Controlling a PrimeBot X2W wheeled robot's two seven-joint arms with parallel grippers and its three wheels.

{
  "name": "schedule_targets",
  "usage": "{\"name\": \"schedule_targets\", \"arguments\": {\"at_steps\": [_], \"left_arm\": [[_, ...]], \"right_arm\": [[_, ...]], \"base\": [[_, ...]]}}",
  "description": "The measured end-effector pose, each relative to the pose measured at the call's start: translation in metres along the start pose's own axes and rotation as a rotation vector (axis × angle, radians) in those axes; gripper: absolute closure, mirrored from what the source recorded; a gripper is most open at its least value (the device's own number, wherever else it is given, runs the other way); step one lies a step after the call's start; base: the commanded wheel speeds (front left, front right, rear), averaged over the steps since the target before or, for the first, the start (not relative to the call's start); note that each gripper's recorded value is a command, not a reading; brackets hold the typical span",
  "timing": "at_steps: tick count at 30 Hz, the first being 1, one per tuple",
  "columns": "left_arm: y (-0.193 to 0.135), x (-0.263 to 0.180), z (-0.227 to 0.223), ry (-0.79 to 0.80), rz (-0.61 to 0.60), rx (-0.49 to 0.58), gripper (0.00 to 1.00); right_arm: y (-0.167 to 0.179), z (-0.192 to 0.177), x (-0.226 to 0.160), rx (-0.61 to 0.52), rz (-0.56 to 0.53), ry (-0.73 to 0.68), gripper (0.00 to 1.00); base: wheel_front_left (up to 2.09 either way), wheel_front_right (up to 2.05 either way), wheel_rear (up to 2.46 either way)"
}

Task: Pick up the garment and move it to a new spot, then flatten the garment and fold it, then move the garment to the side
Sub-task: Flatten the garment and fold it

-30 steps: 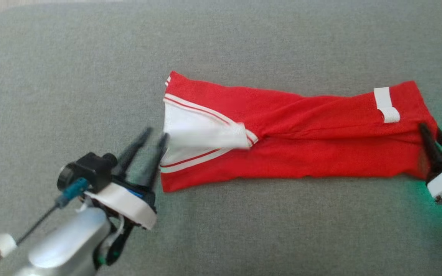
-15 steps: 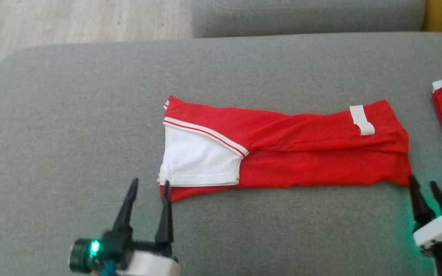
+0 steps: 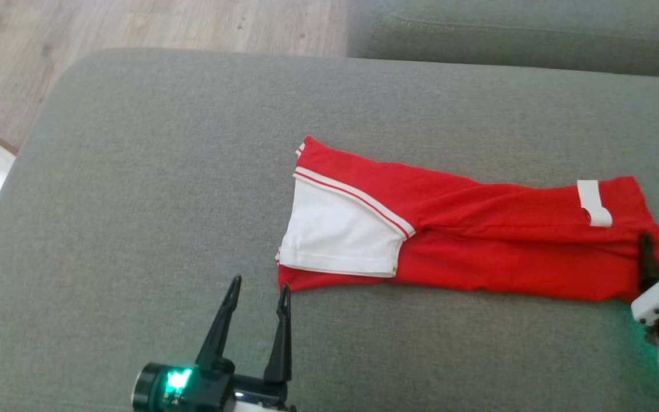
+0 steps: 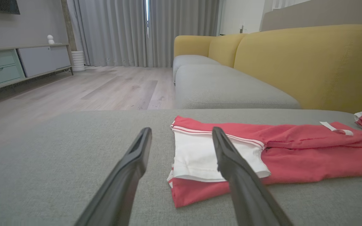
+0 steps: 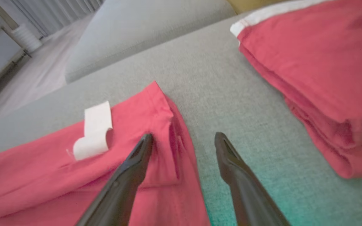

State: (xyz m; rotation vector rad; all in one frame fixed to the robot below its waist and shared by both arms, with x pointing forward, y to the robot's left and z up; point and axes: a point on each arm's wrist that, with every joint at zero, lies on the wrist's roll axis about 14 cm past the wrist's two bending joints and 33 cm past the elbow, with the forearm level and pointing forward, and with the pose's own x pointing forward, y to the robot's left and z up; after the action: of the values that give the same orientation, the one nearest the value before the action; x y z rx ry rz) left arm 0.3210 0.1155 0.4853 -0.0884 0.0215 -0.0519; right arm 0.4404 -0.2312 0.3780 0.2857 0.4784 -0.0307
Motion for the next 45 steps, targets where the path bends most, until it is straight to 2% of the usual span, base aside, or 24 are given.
{"name": "schedule_targets", "arguments": {"at_steps": [3, 6, 7, 8, 9, 13, 17, 21, 24, 27, 30, 35, 39, 40, 45], "left_arm": [[0.0, -0.001, -0.005, 0.015, -0.007, 0.005, 0.0], [0.002, 0.002, -0.005, 0.013, 0.003, 0.004, 0.0], [0.002, 0.003, -0.005, 0.014, 0.002, 0.006, 0.0], [0.002, 0.005, -0.005, 0.014, -0.002, 0.006, 0.0], [0.002, 0.006, -0.005, 0.013, 0.0, 0.006, 0.0], [-0.006, 0.011, -0.005, 0.011, -0.029, 0.001, 0.0], [-0.015, 0.015, -0.006, 0.009, -0.066, 0.001, 0.0], [-0.017, 0.019, -0.004, 0.002, -0.082, 0.008, 0.0], [-0.022, 0.021, -0.003, -0.004, -0.098, 0.004, 0.0], [-0.025, 0.021, 0.0, -0.013, -0.112, 0.003, 0.0], [-0.025, 0.02, 0.002, -0.021, -0.112, 0.007, 0.0], [-0.023, 0.017, 0.005, -0.031, -0.107, 0.006, 0.0], [-0.017, 0.013, 0.006, -0.035, -0.089, 0.006, 0.0], [-0.017, 0.013, 0.006, -0.035, -0.089, 0.006, 0.0], [-0.006, 0.007, 0.007, -0.036, -0.049, 0.008, 0.0]], "right_arm": [[-0.001, -0.023, 0.003, 0.003, -0.028, 0.096, 0.0], [0.001, -0.033, 0.005, 0.022, -0.037, 0.134, 0.0], [0.003, -0.034, 0.007, 0.029, -0.035, 0.142, 0.31], [0.005, -0.034, 0.007, 0.037, -0.031, 0.142, 0.71], [0.007, -0.033, 0.008, 0.044, -0.026, 0.138, 1.0], [0.017, -0.033, 0.005, 0.085, 0.001, 0.113, 1.0], [0.007, -0.026, -0.002, 0.074, -0.01, 0.074, 1.0], [-0.029, -0.011, -0.014, 0.038, -0.071, 0.039, 1.0], [-0.062, 0.016, -0.023, -0.004, -0.125, -0.009, 1.0], [-0.069, 0.04, -0.028, -0.01, -0.121, -0.053, 1.0], [-0.039, 0.061, -0.027, 0.044, -0.029, -0.115, 1.0], [0.034, 0.084, -0.035, 0.15, 0.195, -0.188, 1.0], [0.096, 0.079, -0.044, 0.201, 0.363, -0.171, 1.0], [0.096, 0.079, -0.044, 0.201, 0.363, -0.171, 1.0], [0.185, 0.064, -0.055, 0.27, 0.566, -0.093, 1.0]], "base": [[0.0, 0.0, 0.0], [0.0, 0.0, 0.0], [0.0, 0.0, 0.0], [0.0, 0.0, 0.0], [0.0, 0.0, 0.0], [0.0, 0.0, 0.0], [0.0, 0.0, 0.0], [0.0, 0.0, 0.0], [0.0, 0.0, 0.0], [0.0, 0.0, 0.0], [0.0, 0.0, 0.0], [0.0, 0.0, 0.0], [0.0, 0.0, 0.0], [0.0, 0.0, 0.0], [0.0, 0.0, 0.0]]}}
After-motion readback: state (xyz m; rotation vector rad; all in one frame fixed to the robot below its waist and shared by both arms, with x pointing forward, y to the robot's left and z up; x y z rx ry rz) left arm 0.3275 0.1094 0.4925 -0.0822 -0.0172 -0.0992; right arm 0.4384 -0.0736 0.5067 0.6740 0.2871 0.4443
